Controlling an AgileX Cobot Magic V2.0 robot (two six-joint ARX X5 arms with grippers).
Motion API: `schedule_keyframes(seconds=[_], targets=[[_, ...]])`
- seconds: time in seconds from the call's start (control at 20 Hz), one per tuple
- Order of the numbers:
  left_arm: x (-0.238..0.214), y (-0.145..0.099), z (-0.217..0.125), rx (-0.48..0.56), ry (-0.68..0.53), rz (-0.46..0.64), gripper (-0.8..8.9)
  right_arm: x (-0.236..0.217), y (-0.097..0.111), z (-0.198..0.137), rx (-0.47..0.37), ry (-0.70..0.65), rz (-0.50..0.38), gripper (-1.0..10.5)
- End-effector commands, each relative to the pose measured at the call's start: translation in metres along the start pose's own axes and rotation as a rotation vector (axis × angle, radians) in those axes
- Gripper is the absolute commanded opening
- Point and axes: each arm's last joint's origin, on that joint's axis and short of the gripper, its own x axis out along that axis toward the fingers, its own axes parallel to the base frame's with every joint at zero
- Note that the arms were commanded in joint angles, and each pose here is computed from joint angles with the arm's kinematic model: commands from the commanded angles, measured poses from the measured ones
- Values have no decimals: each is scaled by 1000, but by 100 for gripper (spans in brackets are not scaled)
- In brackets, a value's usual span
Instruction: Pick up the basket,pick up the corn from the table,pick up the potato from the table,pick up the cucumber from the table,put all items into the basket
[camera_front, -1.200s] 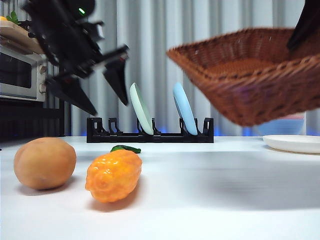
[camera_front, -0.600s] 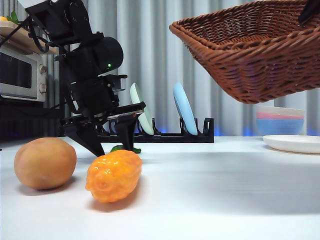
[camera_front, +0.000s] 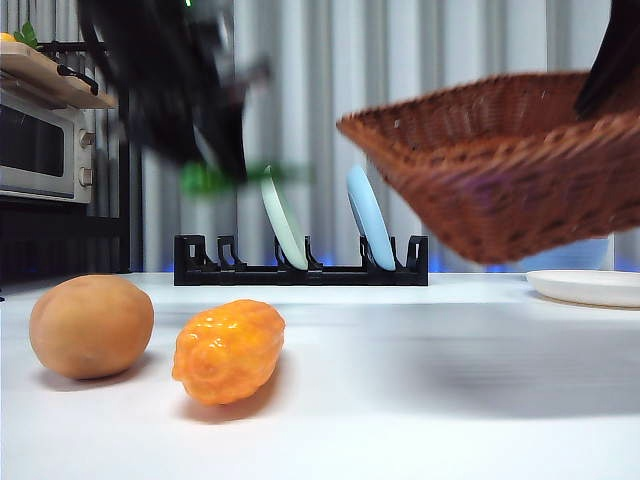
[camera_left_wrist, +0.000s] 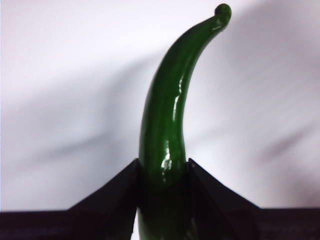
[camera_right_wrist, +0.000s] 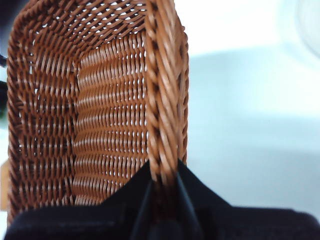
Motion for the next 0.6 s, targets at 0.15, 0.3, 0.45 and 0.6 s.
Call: schedule_keyframes(seconds=[0.15,0.3,0.45,0.6], targets=[[-94,-22,3,-12,-245,-129,-8,32,-6,9,50,30,22,-12],[-109,-50,-4,0,-261,-217,-8,49,-2,13,88,17,63,-12],[-92,-83,-10,24,-198,-274,-8,52,8,19,112,-31,142,-12],[-64,-114,-18,47,-159,-202,-8,53,11,21,140,-51,160,-12]])
